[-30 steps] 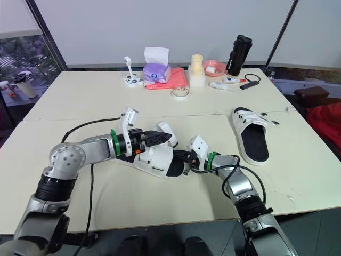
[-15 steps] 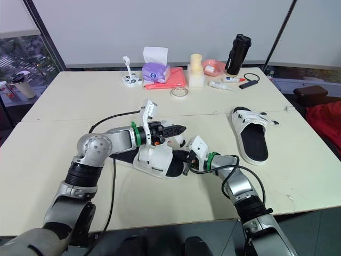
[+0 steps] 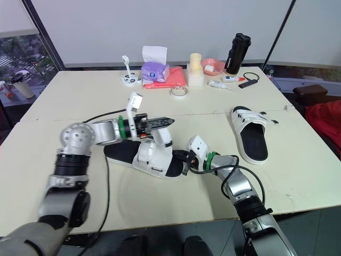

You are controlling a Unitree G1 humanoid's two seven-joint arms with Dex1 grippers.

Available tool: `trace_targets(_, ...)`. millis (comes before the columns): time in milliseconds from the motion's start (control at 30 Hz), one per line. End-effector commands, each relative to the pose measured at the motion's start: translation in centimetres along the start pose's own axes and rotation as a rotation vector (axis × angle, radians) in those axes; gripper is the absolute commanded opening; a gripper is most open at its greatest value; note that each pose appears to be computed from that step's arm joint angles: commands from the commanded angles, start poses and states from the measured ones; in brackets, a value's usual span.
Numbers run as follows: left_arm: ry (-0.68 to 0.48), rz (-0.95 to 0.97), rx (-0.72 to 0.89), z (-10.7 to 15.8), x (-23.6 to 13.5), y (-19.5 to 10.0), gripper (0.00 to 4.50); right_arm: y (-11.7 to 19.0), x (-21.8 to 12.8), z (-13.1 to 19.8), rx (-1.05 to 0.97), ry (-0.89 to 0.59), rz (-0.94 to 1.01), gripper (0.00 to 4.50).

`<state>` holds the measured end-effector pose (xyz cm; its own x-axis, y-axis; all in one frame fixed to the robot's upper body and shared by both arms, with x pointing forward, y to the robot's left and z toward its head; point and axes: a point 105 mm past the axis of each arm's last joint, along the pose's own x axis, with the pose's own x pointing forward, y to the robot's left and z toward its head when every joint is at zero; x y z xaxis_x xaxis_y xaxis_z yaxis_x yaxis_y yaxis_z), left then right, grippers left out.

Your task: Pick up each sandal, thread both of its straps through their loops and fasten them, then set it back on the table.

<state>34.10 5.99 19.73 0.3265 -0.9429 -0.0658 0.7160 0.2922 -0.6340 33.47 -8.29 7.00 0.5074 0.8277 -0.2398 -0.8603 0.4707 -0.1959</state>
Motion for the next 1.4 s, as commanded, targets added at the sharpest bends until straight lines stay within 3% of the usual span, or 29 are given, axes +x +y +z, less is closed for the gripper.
trace_targets(33,0.071,-0.132,0.063,-0.1,-1.3,-1.9,0.11,0.9,-1.2,-6.6,0.116,0.241,-0.028,0.0)
trace_targets(167,0.162,-0.164,0.109,-1.4,-1.8,-1.8,0.11,1.0,-0.9,-6.5,0.118,0.238,-0.026,0.0)
trace_targets(433,0.222,-0.211,0.099,-3.3,-0.5,-1.6,0.11,1.3,-0.9,-6.6,0.122,0.235,-0.024,0.0)
trace_targets(800,0.224,-0.201,0.085,-5.0,1.5,-0.5,0.11,1.3,-1.1,-6.6,0.124,0.236,-0.031,0.0)
trace_targets(1267,0.249,-0.141,0.279,-7.2,1.9,0.8,0.11,1.3,-1.0,-6.6,0.128,0.23,-0.038,0.0)
trace_targets(1400,0.134,-0.086,0.368,-6.2,2.8,1.4,0.11,1.4,-0.9,-6.6,0.129,0.229,-0.035,0.0)
